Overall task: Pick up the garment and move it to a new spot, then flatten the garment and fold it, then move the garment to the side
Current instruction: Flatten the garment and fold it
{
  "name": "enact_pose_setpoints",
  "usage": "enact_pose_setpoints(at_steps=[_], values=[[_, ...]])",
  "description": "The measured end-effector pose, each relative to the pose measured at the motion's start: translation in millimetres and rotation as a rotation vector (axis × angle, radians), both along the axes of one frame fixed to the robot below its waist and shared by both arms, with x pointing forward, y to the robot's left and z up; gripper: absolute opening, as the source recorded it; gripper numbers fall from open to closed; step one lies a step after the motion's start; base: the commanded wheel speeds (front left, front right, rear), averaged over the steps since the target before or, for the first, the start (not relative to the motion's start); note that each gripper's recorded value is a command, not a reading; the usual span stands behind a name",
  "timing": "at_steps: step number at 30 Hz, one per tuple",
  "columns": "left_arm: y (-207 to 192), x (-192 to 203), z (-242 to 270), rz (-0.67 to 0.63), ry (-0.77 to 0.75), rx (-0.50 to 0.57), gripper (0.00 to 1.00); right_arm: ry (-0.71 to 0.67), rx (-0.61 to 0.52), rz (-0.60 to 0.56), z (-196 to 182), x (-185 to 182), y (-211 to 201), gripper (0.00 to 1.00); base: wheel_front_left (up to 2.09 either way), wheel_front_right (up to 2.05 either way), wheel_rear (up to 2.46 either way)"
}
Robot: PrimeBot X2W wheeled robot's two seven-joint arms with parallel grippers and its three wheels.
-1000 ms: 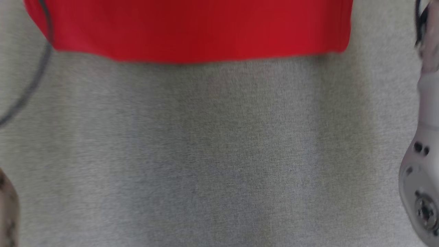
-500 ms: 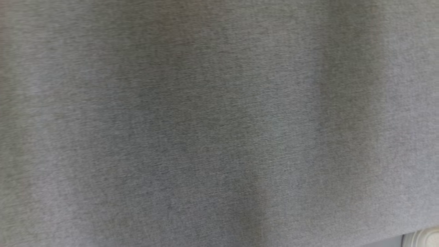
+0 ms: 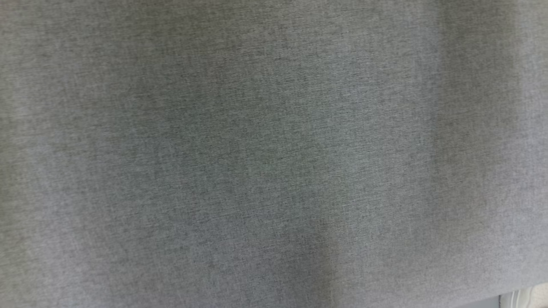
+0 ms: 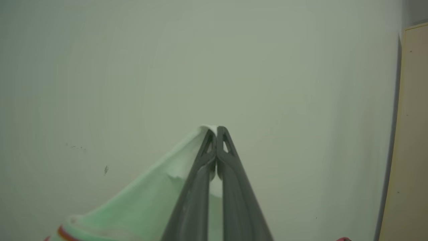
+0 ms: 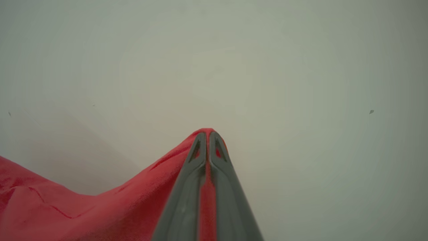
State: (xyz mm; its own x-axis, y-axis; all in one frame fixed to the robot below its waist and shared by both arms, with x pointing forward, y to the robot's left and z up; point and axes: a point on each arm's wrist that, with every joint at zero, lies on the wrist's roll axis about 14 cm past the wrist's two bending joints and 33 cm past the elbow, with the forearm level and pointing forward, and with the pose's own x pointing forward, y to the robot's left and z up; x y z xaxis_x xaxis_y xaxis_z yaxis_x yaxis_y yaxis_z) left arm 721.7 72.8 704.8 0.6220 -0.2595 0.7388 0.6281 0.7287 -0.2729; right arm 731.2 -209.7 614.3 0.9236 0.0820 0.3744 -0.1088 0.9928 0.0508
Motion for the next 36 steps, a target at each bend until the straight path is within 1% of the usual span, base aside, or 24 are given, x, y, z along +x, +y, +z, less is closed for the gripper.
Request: enact_pose_setpoints(at_steps=[2,4,6,8,9,10,12,13,15,17,20,24,29,32,34,36], values=[[-1.6,-0.2,-20.5,-0.023,0.044,0.008,0.00,0.053,-0.016,0.014,-24.5,-0.2,3.0,0.00,0.00,0.00,0.00],[-3.3,-4.2,-36.5,-0.047,0.078,0.011,0.00,0.090,-0.034,0.025,-41.1,-3.1,4.3,0.00,0.00,0.00,0.00],[-0.3,-8.5,-51.6,-0.069,0.126,-0.013,0.00,0.132,-0.051,0.039,-57.4,-9.5,5.8,0.00,0.00,0.00,0.00],[-1.7,-17.1,-63.4,-0.089,0.157,0.005,0.00,0.172,-0.046,0.054,-67.4,-16.3,7.5,0.00,0.00,0.00,0.00],[-1.5,-21.0,-70.6,-0.108,0.188,-0.012,0.00,0.191,-0.051,0.060,-71.2,-20.5,7.9,0.00,0.00,0.00,0.00],[-6.1,-33.0,-90.0,-0.131,0.244,0.023,0.00,0.220,-0.027,0.052,-75.0,-29.7,0.7,0.00,0.00,0.00,0.00],[-4.5,-43.7,-115.2,-0.150,0.337,0.013,0.00,0.305,0.009,0.049,-92.7,-42.9,-4.1,0.00,0.00,0.00,0.00],[-5.3,-51.0,-128.5,-0.159,0.387,0.027,0.00,0.370,0.027,0.050,-105.9,-50.9,-5.4,0.00,0.00,0.00,0.00],[-3.0,-66.6,-151.3,-0.169,0.483,0.029,0.00,0.453,0.058,0.051,-120.4,-67.0,-7.0,0.00,0.00,0.00,0.00],[-0.4,-86.0,-169.9,-0.167,0.561,0.046,0.00,0.501,0.071,0.058,-123.1,-81.9,-7.0,0.00,0.00,0.00,0.00],[8.0,-115.3,-188.4,-0.154,0.656,0.027,0.00,0.572,0.081,0.070,-128.7,-108.1,-6.1,0.00,0.00,0.00,0.00],[15.5,-155.5,-201.9,-0.138,0.751,-0.041,0.00,0.644,0.074,0.067,-131.0,-142.2,-8.0,0.00,0.00,0.00,0.00],[24.8,-194.9,-204.0,-0.116,0.812,-0.115,0.00,0.702,0.068,0.060,-126.7,-178.1,-6.0,0.00,0.00,0.00,0.00],[28.6,-216.6,-206.9,-0.112,0.849,-0.169,0.00,0.746,0.063,0.036,-130.7,-199.0,-10.3,0.00,0.00,0.00,0.00],[30.7,-230.4,-208.9,-0.117,0.877,-0.215,0.00,0.781,0.035,0.008,-136.2,-213.0,-16.1,0.00,0.00,0.00,0.00],[30.9,-246.0,-213.9,-0.132,0.911,-0.223,0.00,0.806,0.030,-0.019,-140.5,-226.5,-21.4,0.00,0.00,0.00,0.00]])
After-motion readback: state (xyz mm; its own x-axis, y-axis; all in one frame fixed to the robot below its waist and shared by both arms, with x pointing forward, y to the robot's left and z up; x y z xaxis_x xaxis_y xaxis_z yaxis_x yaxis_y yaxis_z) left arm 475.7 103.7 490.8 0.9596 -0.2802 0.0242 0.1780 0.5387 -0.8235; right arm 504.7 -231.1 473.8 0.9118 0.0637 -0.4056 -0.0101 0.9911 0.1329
